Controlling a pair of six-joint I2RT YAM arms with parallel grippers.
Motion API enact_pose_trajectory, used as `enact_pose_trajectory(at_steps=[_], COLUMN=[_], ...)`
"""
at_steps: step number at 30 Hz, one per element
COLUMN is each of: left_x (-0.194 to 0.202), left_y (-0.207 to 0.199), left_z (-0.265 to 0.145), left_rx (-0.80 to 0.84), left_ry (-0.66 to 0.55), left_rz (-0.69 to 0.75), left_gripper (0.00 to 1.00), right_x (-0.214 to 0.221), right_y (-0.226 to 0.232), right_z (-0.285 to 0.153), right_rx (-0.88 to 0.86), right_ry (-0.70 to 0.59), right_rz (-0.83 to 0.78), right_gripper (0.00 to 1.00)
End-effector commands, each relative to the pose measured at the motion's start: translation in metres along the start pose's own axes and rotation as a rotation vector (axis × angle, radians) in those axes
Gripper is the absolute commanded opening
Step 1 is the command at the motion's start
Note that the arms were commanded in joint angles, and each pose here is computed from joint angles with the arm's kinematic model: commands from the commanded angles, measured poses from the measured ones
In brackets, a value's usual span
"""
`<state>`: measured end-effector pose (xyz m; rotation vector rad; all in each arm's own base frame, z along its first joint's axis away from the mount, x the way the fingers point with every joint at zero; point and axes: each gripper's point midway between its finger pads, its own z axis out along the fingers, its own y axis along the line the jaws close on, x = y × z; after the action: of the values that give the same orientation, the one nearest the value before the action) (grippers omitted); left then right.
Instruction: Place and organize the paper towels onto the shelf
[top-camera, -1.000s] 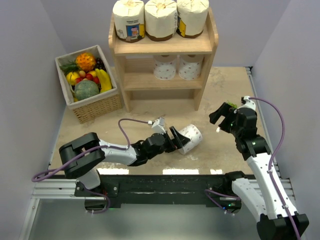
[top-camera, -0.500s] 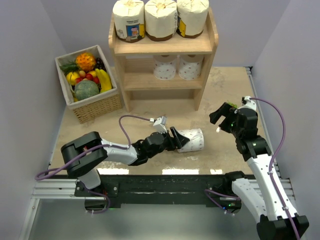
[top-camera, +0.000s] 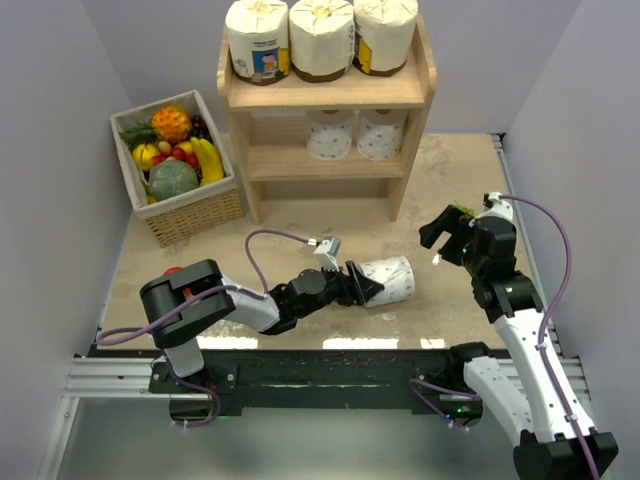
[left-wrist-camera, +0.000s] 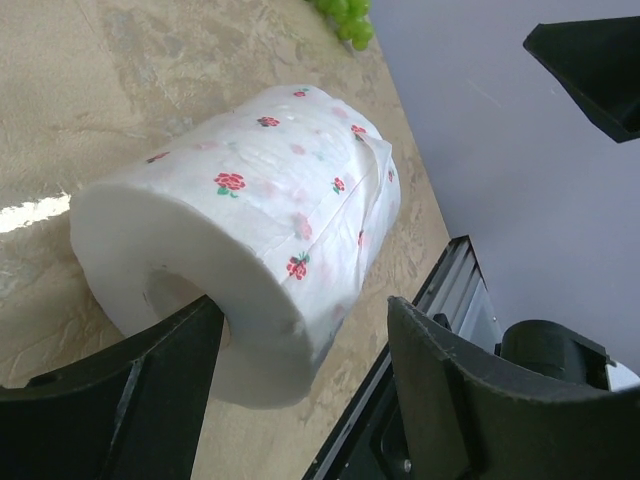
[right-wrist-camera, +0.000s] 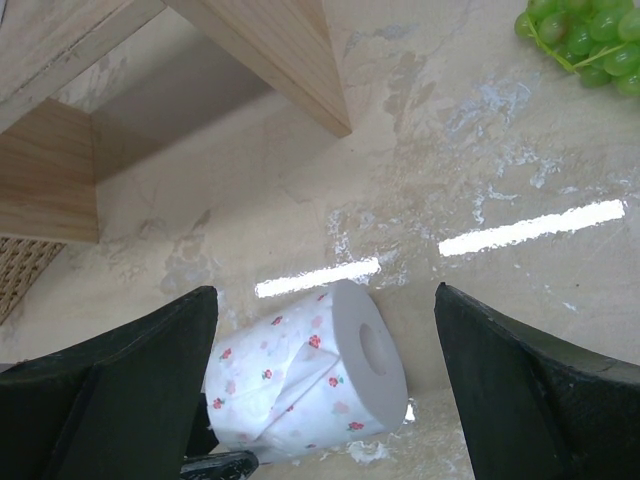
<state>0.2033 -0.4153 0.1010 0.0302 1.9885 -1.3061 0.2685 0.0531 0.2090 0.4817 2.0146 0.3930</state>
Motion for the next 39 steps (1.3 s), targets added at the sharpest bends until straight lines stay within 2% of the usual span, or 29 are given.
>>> enact_pose_trajectory(at_steps=[1,5,18,24,28,31,39], left_x=[-0.012,-0.01,-0.001,-0.003,-0.004,-0.008,-0.041], left_y=[-0.026,-0.031,-0.021,-0.024,-0.027,-0.028,-0.04], left_z=[-0.003,-0.002,0.009,0.013,0.012,0.009,-0.004], left_rx=[0.149,0.2,0.181,0.186,0.197,0.194,0.096], left_ry=[-0.066,-0.077,-0.057,-0.064,-0.065,-0.07,-0.105], left_rz=[0.055,0.048,0.073,0.096,0.107,0.122,0.272], left_gripper=[0.72,0.73,0.72,0.6,0.45,0.38,0.33], right_x=[-0.017,-0.018,-0.022,-0.021,-0.023,-0.023,-0.028], right_y=[0.01,0.009,0.006,0.007,0.006,0.006,0.004], right_z=[-0.002,-0.002,-0.001,0.0,-0.002,-0.003,-0.01], right_rx=[-0.031,-0.022,-0.005,-0.007,-0.005,-0.007,0.002], right_ry=[-0.054,-0.053,-0.071,-0.07,-0.077,-0.08,-0.095], right_rz=[-0.006,-0.008,-0.003,-0.006,-0.006,-0.005,-0.032], right_gripper=[0.94,0.94,0.93,0.93,0.93,0.93,0.93])
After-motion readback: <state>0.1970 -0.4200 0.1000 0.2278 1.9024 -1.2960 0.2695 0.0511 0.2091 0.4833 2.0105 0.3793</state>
